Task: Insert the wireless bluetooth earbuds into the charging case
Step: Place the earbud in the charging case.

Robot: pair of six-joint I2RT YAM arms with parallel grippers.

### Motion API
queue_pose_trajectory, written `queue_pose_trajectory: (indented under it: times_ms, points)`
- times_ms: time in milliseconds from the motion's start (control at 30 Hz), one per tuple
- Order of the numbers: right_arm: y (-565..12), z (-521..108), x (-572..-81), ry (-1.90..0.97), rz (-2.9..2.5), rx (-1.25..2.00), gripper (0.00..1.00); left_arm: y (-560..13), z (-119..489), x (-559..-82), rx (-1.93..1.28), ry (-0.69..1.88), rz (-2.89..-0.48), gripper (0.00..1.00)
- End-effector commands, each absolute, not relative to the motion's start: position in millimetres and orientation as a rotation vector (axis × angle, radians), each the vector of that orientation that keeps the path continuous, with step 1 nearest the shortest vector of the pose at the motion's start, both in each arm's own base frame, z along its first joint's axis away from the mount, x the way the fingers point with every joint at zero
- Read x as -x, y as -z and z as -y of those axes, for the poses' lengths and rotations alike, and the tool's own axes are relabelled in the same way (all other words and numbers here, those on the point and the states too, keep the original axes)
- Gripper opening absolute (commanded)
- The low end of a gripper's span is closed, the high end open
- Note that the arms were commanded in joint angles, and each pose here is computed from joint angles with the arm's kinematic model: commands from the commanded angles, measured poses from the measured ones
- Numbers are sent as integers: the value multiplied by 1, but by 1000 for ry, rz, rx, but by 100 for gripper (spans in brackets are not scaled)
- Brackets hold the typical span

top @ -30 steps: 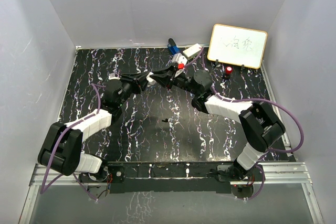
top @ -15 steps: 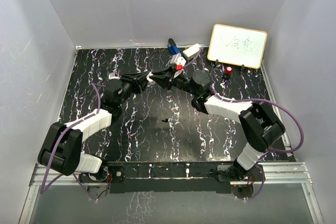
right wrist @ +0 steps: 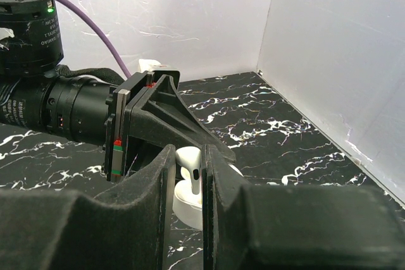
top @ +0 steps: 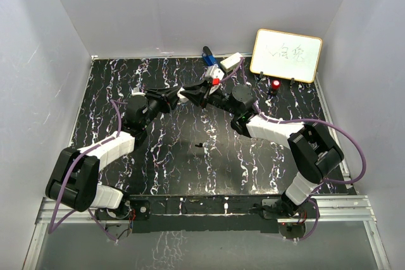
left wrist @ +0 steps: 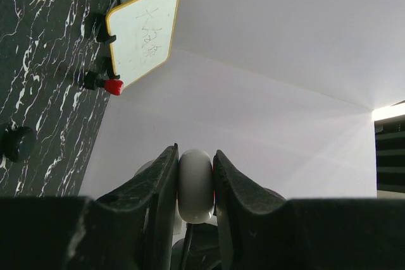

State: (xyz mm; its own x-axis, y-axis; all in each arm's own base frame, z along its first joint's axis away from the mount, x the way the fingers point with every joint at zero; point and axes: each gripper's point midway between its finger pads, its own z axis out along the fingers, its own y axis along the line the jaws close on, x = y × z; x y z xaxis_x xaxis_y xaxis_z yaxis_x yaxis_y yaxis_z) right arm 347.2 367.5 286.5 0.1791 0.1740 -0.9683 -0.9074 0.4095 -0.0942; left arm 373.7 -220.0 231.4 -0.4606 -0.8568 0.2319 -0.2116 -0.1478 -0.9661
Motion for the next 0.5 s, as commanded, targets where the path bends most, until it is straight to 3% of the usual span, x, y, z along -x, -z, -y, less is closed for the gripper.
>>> queue_pose_trajectory:
  times_ms: [0,467]
  points:
    - [-308,-367,-349,-871,-1060,809,0,-261,228,-372,1122,1726,-1583,0]
    - [-303,-368,-352,-866,-1069,812,0,-268,229,-371,1094,1735,-1574,0]
